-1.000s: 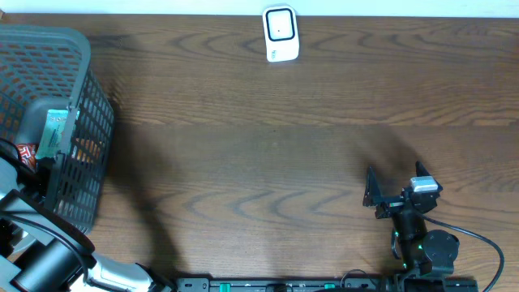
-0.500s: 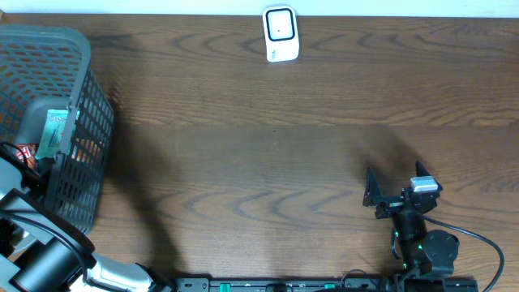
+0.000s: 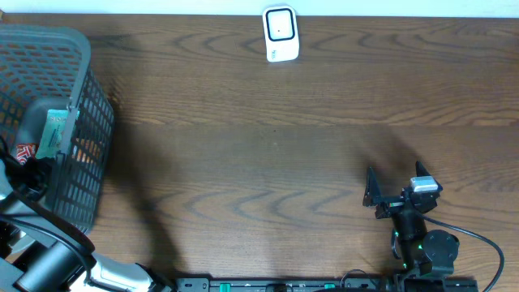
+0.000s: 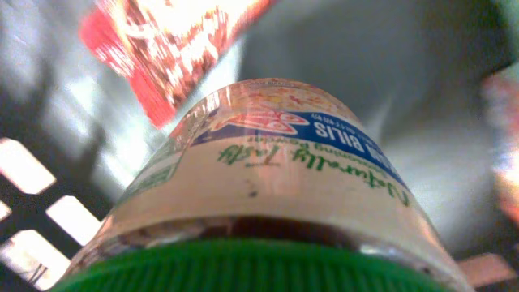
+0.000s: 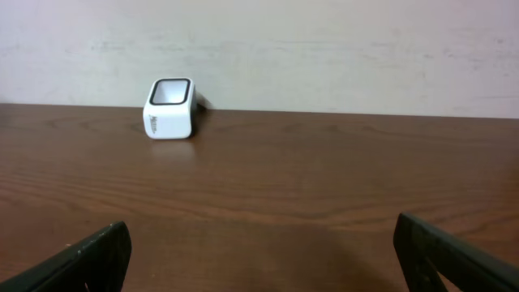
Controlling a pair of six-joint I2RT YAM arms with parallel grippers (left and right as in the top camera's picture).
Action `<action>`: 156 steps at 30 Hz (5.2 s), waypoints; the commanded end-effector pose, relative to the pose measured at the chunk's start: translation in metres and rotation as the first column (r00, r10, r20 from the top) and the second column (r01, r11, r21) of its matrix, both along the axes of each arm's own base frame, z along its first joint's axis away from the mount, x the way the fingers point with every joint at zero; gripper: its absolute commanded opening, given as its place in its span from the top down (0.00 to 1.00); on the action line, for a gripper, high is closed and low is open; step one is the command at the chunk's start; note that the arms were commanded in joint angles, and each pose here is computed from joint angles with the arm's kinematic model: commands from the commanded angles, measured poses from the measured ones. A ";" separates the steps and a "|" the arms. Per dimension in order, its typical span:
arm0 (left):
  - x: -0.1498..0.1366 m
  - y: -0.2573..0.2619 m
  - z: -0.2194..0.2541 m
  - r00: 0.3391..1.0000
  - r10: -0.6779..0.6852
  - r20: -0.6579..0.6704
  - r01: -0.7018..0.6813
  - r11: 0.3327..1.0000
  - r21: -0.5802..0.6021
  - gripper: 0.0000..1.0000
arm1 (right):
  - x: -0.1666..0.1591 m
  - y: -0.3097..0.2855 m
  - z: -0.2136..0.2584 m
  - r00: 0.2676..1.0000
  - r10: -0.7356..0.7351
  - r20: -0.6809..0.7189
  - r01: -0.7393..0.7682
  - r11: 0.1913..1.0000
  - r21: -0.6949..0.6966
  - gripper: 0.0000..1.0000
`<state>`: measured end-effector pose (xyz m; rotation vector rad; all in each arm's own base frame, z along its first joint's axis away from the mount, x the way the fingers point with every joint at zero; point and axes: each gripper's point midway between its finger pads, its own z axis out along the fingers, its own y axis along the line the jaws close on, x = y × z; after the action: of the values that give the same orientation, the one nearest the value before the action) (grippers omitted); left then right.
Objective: Scan the item barcode
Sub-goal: 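Grasp the green-capped bottle with the left gripper and lift it, then carry the bottle with the left gripper to the white scanner, then set the bottle down on the table center and release, then move the left gripper back into the basket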
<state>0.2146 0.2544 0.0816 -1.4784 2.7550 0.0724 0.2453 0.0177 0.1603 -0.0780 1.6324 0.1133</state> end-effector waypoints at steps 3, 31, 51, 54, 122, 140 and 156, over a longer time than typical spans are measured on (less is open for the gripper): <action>0.015 0.018 0.068 0.994 -0.005 0.110 -0.009 0.992 0.125 0.32 | 0.000 0.001 -0.001 1.000 0.004 -0.002 -0.004 1.000 0.013 0.01; 0.137 -0.246 0.305 0.314 -0.346 0.884 0.545 0.828 0.131 0.32 | 0.000 0.001 -0.001 1.000 0.004 -0.002 -0.004 1.000 0.013 0.01; 0.132 -0.412 0.065 -0.003 -0.992 0.126 0.995 0.010 0.102 0.31 | 0.000 0.001 -0.001 1.000 0.004 -0.002 -0.004 1.000 0.013 0.01; 0.126 -0.428 0.033 -0.163 -0.984 0.070 0.986 -0.161 0.033 0.31 | 0.000 0.001 -0.001 1.000 0.004 -0.002 -0.004 1.000 0.013 0.01; 0.062 -0.025 0.198 0.876 0.183 0.446 -0.310 0.922 0.231 0.02 | 0.000 0.001 -0.001 1.000 0.004 -0.002 -0.004 1.000 0.013 0.01; 0.098 -0.037 0.001 0.870 0.488 -0.062 -0.487 0.873 0.037 0.02 | 0.000 0.001 -0.001 1.000 0.004 -0.002 -0.004 1.000 0.013 0.01; 0.115 -0.059 -0.069 0.899 0.422 -0.117 -0.421 0.906 0.034 0.02 | 0.000 0.001 -0.001 1.000 0.004 -0.002 -0.004 1.000 0.013 0.01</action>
<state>0.3410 0.2039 0.0308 -2.0690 2.4251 0.1537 0.2453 0.0177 0.1603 -0.0780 1.6324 0.1133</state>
